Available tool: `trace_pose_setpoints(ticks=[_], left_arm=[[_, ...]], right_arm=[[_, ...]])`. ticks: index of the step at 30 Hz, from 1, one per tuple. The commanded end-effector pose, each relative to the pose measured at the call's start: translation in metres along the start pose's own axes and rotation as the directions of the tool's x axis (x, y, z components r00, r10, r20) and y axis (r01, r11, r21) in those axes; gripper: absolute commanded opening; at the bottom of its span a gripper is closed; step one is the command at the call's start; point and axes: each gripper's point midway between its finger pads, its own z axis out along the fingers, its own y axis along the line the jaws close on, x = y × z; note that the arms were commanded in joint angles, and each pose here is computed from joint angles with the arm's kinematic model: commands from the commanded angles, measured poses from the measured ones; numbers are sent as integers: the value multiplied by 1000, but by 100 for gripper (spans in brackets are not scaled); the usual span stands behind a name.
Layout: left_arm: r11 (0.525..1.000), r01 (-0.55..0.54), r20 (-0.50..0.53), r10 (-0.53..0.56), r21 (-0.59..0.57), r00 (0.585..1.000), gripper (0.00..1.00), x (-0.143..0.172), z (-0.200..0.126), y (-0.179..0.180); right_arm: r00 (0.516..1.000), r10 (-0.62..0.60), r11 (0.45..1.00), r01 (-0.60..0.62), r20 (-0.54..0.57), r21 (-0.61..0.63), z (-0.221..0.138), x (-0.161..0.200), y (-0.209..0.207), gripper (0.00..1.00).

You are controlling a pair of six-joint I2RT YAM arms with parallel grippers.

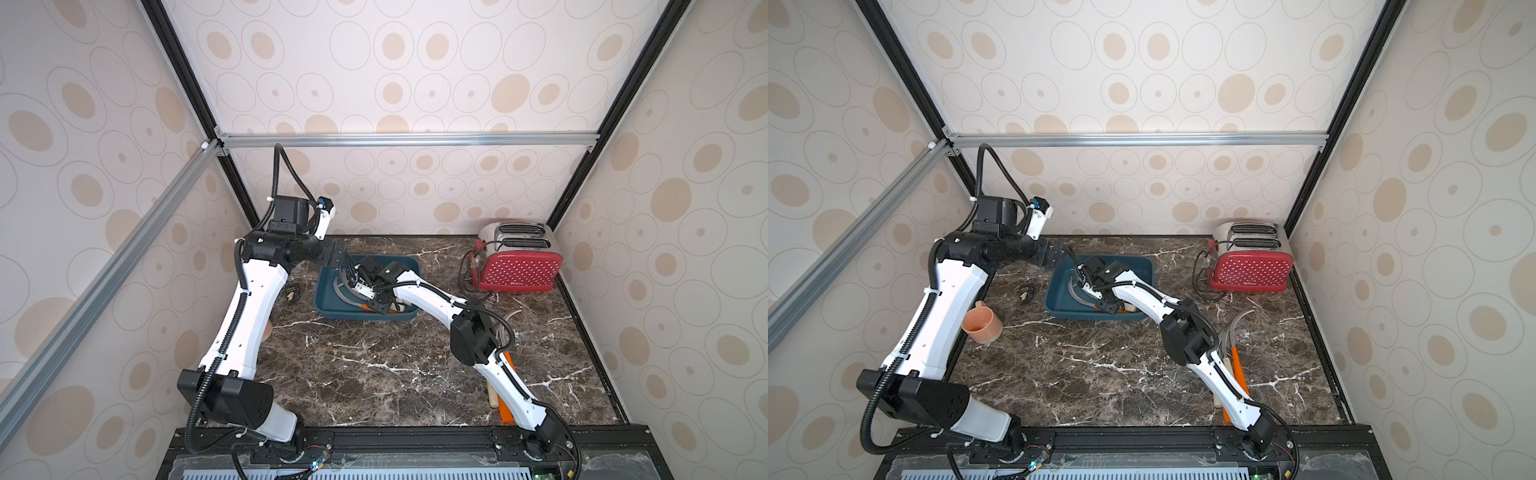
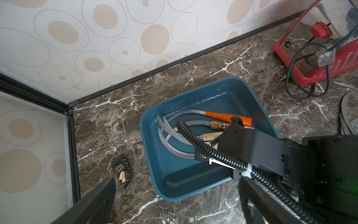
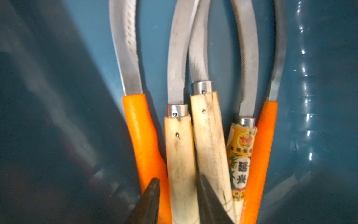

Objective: Put small sickles into storage boxes
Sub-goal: Place the sickle in the storage box, then pick up the sickle at the center of the board.

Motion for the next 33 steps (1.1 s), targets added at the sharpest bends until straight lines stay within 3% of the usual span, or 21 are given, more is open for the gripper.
trace_pose_setpoints(ticks=[1, 12, 19, 27, 33], left_arm=[[1000, -10, 40, 11, -14, 999, 99, -11, -15, 2], [998, -10, 45, 13, -61, 999, 99, -13, -17, 11], [995, -14, 43, 18, -100, 999, 99, -10, -18, 17], [995, 0, 60, 6, -97, 998, 99, -16, -24, 16], [996, 11, 50, -7, -90, 999, 99, -14, -21, 15]], right_arm=[[1000, -4, 1000, 5, -16, 7, -3, 2, 0, 38], [999, 24, 998, -27, 39, 64, -29, -3, -16, 42], [966, 228, 973, -223, 125, -54, -52, -6, -35, 43], [914, 380, 925, -370, 143, -92, -62, 0, -53, 44], [861, 484, 869, -451, 159, -202, -73, 5, -58, 44]])
